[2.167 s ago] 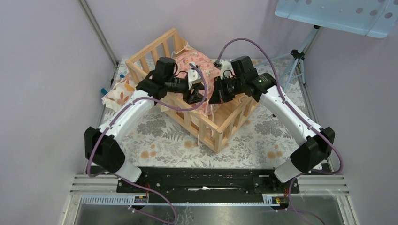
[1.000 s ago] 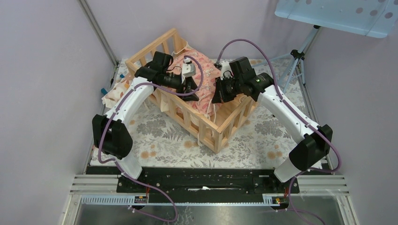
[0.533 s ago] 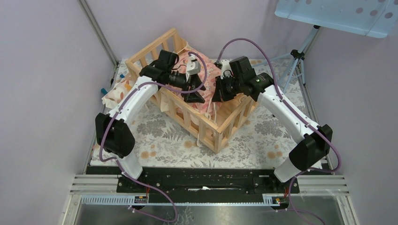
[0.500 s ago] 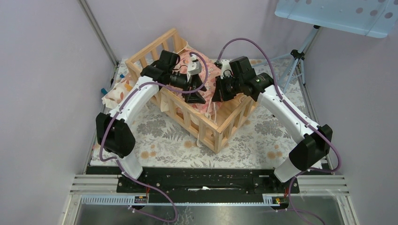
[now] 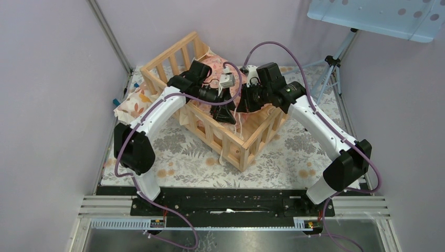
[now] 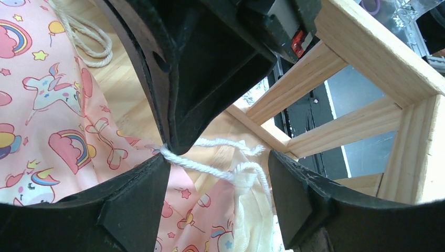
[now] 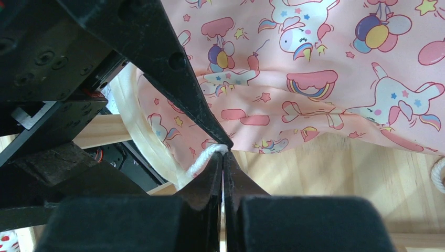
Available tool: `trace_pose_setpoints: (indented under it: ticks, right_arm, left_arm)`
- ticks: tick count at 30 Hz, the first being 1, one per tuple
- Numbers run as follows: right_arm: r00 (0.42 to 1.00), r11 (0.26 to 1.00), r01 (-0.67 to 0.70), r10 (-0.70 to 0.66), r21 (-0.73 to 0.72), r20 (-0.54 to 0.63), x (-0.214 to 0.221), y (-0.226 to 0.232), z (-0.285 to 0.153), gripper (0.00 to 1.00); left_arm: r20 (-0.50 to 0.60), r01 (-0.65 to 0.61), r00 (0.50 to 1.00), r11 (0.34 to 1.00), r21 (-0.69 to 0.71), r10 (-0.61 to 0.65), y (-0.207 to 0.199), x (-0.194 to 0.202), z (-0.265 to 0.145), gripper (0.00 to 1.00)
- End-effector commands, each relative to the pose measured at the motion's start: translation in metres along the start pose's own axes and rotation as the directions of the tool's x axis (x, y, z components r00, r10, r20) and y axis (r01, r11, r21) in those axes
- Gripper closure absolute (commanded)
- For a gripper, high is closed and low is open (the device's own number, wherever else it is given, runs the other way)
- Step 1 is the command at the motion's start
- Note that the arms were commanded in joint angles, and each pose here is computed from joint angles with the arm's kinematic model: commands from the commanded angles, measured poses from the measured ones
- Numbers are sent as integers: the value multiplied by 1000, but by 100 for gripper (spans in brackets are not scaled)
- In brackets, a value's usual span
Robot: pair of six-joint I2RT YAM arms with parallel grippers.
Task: Set up the pet bed
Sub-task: Cross the ropes on the bed frame.
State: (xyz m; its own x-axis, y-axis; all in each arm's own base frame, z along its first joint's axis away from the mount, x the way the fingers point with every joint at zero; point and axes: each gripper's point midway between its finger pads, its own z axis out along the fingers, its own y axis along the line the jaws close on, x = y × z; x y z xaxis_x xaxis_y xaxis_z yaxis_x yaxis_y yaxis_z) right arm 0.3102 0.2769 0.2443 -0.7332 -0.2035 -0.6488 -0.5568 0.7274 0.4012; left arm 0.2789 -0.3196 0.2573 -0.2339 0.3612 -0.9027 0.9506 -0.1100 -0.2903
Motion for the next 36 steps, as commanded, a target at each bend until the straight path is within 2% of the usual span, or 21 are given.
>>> trace_pose_setpoints:
  ticks: [1,6,11,15,22,27,31,34,36]
  right_arm:
    - [998,1000,13,-13,-5,64,-14,5,-10,100]
    - [998,1000,17,-16,-15,62,-12,6,-11,100]
    - [998,999,22,-20,-30,58,-9,9,-12,100]
    - [998,999,23,-21,-26,51,-6,8,-12,100]
    - [998,1000,30,-30,-1,51,-7,5,-16,100]
    - [998,999,49,-49,21,33,-5,1,-19,99]
    - [998,998,61,-62,31,10,-2,0,-21,92]
    - [997,997,71,-71,33,11,-2,0,-24,76]
    - [997,997,75,-76,28,8,0,1,-25,62]
  left_arm:
    - [19,7,1000,999,38,-8,-8,-10,2,28]
    - [1,46,999,998,41,-46,-2,1,8,29]
    - [-4,72,997,996,56,-72,2,5,13,35]
    - [-7,81,997,995,57,-80,4,7,14,51]
    - [-17,70,997,997,40,-70,4,7,13,98]
    - [-41,48,998,999,10,-48,4,8,9,100]
    - [-49,13,999,1000,-16,-14,3,6,4,100]
    - [-58,1,998,999,-39,-3,4,5,2,100]
    - [-60,-8,998,999,-46,5,5,4,1,100]
